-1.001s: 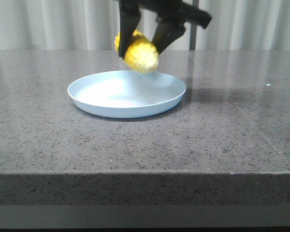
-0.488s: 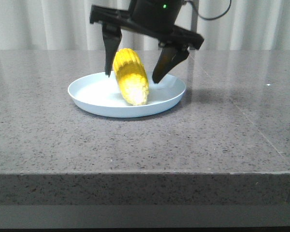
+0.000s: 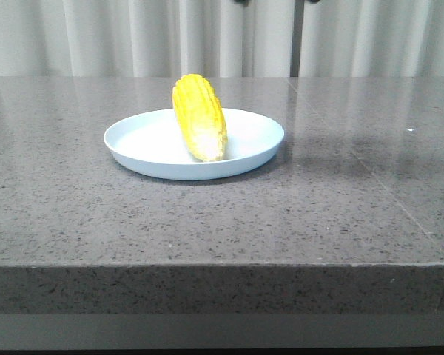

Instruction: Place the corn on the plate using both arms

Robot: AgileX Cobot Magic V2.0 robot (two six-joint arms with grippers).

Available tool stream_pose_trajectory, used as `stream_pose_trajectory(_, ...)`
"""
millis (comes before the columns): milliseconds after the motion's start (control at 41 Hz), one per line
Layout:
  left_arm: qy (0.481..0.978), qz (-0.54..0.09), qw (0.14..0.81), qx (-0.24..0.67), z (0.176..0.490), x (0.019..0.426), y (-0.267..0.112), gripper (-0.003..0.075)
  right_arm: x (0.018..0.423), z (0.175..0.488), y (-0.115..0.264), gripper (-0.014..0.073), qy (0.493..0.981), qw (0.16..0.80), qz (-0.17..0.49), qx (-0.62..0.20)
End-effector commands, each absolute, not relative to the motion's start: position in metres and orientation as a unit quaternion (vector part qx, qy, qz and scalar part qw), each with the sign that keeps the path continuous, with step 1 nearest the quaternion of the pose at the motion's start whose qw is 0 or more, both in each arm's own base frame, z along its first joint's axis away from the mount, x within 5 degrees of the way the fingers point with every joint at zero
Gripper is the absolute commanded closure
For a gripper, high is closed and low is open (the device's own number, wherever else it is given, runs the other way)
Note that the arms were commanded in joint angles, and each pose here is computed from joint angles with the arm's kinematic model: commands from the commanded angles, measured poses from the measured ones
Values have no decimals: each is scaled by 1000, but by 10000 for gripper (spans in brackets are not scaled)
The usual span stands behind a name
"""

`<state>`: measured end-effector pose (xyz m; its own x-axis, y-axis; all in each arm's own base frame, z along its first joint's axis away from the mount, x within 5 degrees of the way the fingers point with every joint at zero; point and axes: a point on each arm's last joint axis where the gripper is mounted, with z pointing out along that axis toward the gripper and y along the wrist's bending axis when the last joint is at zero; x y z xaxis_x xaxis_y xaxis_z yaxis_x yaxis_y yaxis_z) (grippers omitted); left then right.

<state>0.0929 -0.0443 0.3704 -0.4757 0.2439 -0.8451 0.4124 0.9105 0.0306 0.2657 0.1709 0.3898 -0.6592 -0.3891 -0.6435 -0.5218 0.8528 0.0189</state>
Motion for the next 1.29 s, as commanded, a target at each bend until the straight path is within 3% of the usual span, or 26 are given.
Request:
stream_pose_trajectory(0, 829, -105, 516, 190, 384, 94, -47, 280, 234, 416, 149, -50, 875, 387, 101, -273)
stream_pose_trajectory(708, 829, -105, 516, 190, 384, 94, -47, 280, 92, 400, 59, -50, 817, 494, 129, -268)
stream_pose_trajectory(1050, 829, -105, 516, 190, 384, 94, -47, 283, 74, 400, 49, -48, 801, 519, 145, -261)
stream_pose_trajectory(1172, 831, -103, 512, 191, 383, 94, -46, 332, 74, 401, 49, 59, 801, 520, 145, -261)
stream_pose_trajectory(1270, 836, -94, 505, 193, 381, 94, -45, 424, 74, 401, 49, 234, 801, 519, 145, -261)
